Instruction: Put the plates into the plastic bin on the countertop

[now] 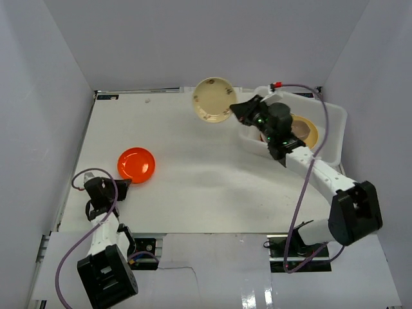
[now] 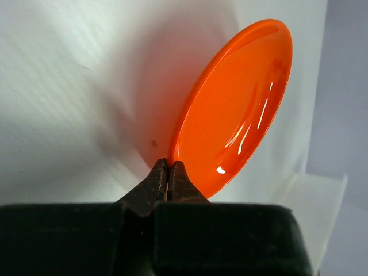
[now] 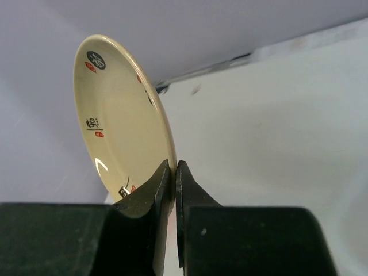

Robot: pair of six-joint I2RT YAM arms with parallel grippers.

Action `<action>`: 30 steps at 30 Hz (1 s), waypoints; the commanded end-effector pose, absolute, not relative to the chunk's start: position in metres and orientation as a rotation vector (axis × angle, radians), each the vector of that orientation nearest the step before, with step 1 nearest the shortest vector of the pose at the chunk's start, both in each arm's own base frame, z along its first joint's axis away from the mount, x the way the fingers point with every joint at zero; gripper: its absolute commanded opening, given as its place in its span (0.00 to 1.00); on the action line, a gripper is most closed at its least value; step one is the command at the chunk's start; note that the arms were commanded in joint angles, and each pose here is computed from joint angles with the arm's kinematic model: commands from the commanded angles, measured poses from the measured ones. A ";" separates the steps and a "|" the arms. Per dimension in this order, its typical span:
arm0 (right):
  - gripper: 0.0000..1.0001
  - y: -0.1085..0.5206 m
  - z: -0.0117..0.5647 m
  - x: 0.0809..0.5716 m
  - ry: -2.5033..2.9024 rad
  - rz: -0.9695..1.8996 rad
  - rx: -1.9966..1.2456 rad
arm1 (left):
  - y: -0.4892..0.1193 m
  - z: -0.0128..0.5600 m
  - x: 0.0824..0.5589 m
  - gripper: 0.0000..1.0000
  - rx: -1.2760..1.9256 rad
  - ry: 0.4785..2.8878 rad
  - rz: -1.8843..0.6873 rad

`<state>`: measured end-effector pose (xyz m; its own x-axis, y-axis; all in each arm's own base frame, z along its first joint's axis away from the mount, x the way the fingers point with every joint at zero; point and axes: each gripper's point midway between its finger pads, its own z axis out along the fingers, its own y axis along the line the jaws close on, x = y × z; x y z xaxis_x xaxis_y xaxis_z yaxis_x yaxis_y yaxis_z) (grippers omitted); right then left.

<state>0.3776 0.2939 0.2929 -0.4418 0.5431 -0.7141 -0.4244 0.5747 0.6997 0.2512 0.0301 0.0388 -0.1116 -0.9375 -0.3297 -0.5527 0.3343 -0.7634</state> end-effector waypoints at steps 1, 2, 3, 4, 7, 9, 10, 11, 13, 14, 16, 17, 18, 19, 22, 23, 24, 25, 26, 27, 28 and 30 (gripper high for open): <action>0.08 0.199 0.285 0.399 1.746 0.802 0.139 | 0.004 0.112 0.279 0.00 -0.996 1.766 -0.821; 0.08 0.177 0.275 0.399 1.777 0.753 0.171 | 0.000 0.122 0.281 0.00 -0.967 1.760 -0.856; 0.08 0.135 0.270 0.401 1.769 0.676 0.247 | -0.009 0.133 0.281 0.00 -0.922 1.766 -0.916; 0.08 0.115 0.263 0.399 1.774 0.634 0.291 | -0.016 0.150 0.285 0.00 -0.865 1.762 -0.949; 0.08 0.057 0.240 0.392 1.812 0.522 0.400 | -0.043 0.175 0.289 0.00 -0.744 1.788 -1.043; 0.08 0.031 0.219 0.389 1.884 0.436 0.436 | -0.056 0.200 0.295 0.00 -0.661 1.780 -1.078; 0.08 0.025 0.220 0.390 1.898 0.417 0.439 | -0.070 0.205 0.296 0.00 -0.618 1.804 -1.112; 0.08 0.019 0.215 0.388 1.924 0.390 0.453 | -0.077 0.221 0.299 0.00 -0.571 1.793 -1.126; 0.08 0.004 0.202 0.378 1.955 0.327 0.489 | -0.103 0.230 0.298 0.00 -0.496 1.821 -1.176; 0.08 -0.001 0.197 0.375 1.970 0.309 0.502 | -0.109 0.231 0.302 0.00 -0.499 1.827 -1.172; 0.08 -0.014 0.186 0.366 1.995 0.236 0.535 | -0.143 0.246 0.299 0.00 -0.398 1.843 -1.235; 0.08 -0.018 0.175 0.362 2.012 0.211 0.549 | -0.152 0.243 0.304 0.00 -0.395 1.871 -1.241; 0.08 -0.022 0.169 0.360 2.023 0.191 0.561 | -0.163 0.259 0.307 0.00 -0.349 1.855 -1.262; 0.08 -0.027 0.164 0.359 2.030 0.169 0.578 | -0.185 0.255 0.306 0.00 -0.305 1.905 -1.298; 0.08 -0.034 0.165 0.363 2.029 0.147 0.604 | -0.225 0.280 0.308 0.00 -0.192 1.912 -1.357; 0.08 -0.038 0.171 0.367 2.013 0.134 0.611 | -0.236 0.271 0.314 0.00 -0.195 1.952 -1.360; 0.08 -0.043 0.175 0.370 2.002 0.106 0.621 | -0.247 0.287 0.319 0.00 -0.162 1.931 -1.374; 0.08 -0.047 0.176 0.371 2.009 0.089 0.619 | -0.265 0.290 0.314 0.00 -0.125 1.947 -1.400; 0.08 -0.049 0.177 0.376 2.018 0.081 0.620 | -0.275 0.291 0.315 0.00 -0.112 1.956 -1.409; 0.08 -0.048 0.176 0.377 2.031 0.089 0.613 | -0.296 0.295 0.318 0.00 -0.079 1.966 -1.424; 0.11 -0.047 0.173 0.378 2.047 0.101 0.606 | -0.306 0.297 0.321 0.00 -0.066 1.967 -1.422; 0.30 -0.043 0.169 0.382 2.068 0.129 0.594 | -0.328 0.279 0.333 0.00 -0.066 2.034 -1.401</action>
